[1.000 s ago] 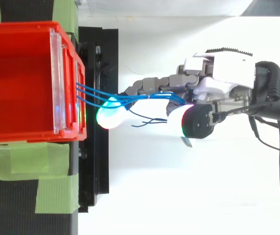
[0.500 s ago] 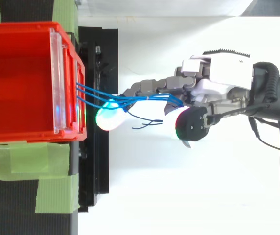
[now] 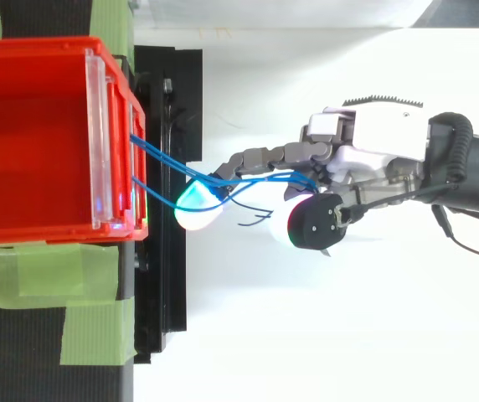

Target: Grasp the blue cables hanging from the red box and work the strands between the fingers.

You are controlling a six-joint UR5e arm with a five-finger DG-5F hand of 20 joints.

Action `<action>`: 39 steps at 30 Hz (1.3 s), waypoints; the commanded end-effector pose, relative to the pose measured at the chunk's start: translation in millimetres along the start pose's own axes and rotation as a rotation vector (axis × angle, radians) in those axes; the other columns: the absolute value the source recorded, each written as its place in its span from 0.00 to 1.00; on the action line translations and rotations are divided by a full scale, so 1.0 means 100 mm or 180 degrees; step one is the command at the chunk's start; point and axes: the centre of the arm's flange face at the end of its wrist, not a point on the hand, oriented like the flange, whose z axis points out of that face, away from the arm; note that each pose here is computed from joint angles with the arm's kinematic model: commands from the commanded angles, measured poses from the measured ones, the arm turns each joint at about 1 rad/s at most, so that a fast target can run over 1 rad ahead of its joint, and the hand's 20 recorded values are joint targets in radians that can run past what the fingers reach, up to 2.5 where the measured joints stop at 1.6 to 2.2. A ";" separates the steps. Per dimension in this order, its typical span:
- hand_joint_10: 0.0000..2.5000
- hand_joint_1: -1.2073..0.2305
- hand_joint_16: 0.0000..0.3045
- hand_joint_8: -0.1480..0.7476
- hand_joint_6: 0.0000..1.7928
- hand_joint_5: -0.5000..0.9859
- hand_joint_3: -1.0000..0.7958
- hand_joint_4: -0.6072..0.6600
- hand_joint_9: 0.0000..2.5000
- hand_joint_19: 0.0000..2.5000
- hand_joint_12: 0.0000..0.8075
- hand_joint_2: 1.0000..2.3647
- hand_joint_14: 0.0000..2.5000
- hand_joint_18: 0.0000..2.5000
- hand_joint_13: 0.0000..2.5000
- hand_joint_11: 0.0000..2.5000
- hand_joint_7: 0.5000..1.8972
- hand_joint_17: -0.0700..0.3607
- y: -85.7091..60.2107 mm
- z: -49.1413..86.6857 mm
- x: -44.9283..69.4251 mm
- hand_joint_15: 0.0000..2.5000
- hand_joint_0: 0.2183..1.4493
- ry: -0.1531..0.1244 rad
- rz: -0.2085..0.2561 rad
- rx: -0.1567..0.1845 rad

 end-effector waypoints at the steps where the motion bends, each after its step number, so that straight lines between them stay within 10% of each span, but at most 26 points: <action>1: 1.00 0.47 0.87 0.71 0.00 0.46 0.00 0.79 0.70 0.24 0.76 0.00 1.00 1.00 0.78 1.00 0.16 0.62 0.00 0.00 0.00 0.64 0.40 -0.0001 -0.0002 0.0008; 39: 1.00 0.47 0.84 0.71 0.01 0.48 0.00 0.79 0.69 0.23 0.74 0.00 1.00 1.00 0.78 1.00 0.18 0.61 0.00 0.00 0.00 0.65 0.40 -0.0010 -0.0002 0.0007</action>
